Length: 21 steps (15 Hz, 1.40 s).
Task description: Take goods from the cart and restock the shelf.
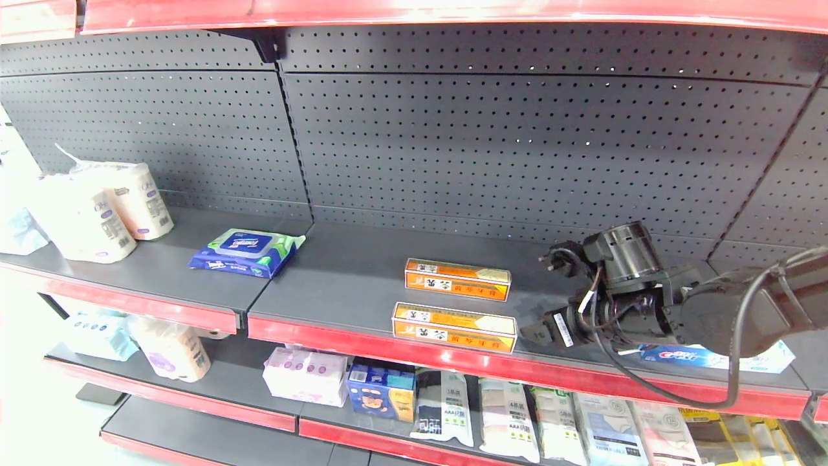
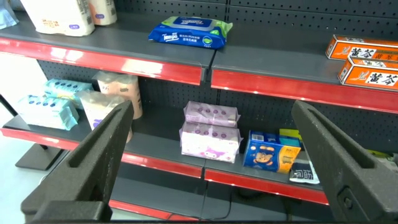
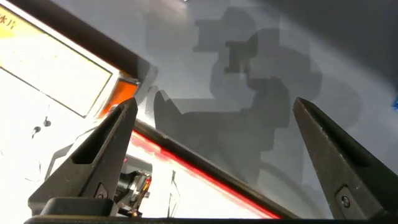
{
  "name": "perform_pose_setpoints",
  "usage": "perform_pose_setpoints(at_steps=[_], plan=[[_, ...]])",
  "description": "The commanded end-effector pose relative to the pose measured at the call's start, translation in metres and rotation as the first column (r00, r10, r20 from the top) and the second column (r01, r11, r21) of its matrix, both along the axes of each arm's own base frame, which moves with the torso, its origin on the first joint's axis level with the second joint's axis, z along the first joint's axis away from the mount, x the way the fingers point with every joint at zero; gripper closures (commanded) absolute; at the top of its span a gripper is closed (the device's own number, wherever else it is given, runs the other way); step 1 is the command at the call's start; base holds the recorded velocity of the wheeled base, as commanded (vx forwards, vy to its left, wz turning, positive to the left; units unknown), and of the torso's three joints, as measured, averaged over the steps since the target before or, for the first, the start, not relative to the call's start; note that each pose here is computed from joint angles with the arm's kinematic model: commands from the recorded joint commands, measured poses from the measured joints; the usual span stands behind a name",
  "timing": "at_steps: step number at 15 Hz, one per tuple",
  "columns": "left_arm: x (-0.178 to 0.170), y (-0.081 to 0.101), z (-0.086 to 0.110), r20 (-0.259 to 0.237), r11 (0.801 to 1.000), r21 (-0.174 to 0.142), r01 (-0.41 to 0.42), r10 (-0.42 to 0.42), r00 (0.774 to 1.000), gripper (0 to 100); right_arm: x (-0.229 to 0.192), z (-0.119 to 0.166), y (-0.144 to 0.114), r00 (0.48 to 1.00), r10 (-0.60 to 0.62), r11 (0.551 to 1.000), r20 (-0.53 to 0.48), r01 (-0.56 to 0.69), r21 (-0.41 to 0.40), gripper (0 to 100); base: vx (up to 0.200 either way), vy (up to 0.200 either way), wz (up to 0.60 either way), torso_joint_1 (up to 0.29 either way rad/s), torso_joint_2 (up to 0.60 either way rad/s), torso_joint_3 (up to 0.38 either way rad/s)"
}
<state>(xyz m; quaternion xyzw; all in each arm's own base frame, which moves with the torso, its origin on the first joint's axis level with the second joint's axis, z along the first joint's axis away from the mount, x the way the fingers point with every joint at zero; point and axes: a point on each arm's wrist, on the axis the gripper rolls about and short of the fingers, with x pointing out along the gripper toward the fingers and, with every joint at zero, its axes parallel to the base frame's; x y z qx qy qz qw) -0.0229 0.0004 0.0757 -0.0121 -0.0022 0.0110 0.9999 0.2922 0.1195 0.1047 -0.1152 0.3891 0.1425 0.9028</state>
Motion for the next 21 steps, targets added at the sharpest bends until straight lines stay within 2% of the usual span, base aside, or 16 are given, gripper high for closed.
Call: perform_pose_setpoints(at_steps=[1,11,21], plan=[[0.0001,0.0,0.0001,-0.001,1.0,0.0,-0.001,0.001,1.0,0,-0.0006,-0.001,0.0025,1.0,0.004,1.0,-0.004,-0.004,0.003,0,0.0,0.0,0.0,0.0,0.0,0.0],[0.0001,0.0,0.0001,-0.001,1.0,0.0,-0.001,0.001,1.0,0,-0.0006,-0.0023,0.0094,1.0,0.013,1.0,-0.008,-0.012,0.012,0,0.0,0.0,0.0,0.0,0.0,0.0],[0.0001,0.0,0.0001,-0.001,1.0,0.0,-0.001,0.001,1.0,0,0.0038,-0.0036,0.0023,1.0,-0.016,1.0,-0.011,0.016,0.013,0,0.0,0.0,0.0,0.0,0.0,0.0]])
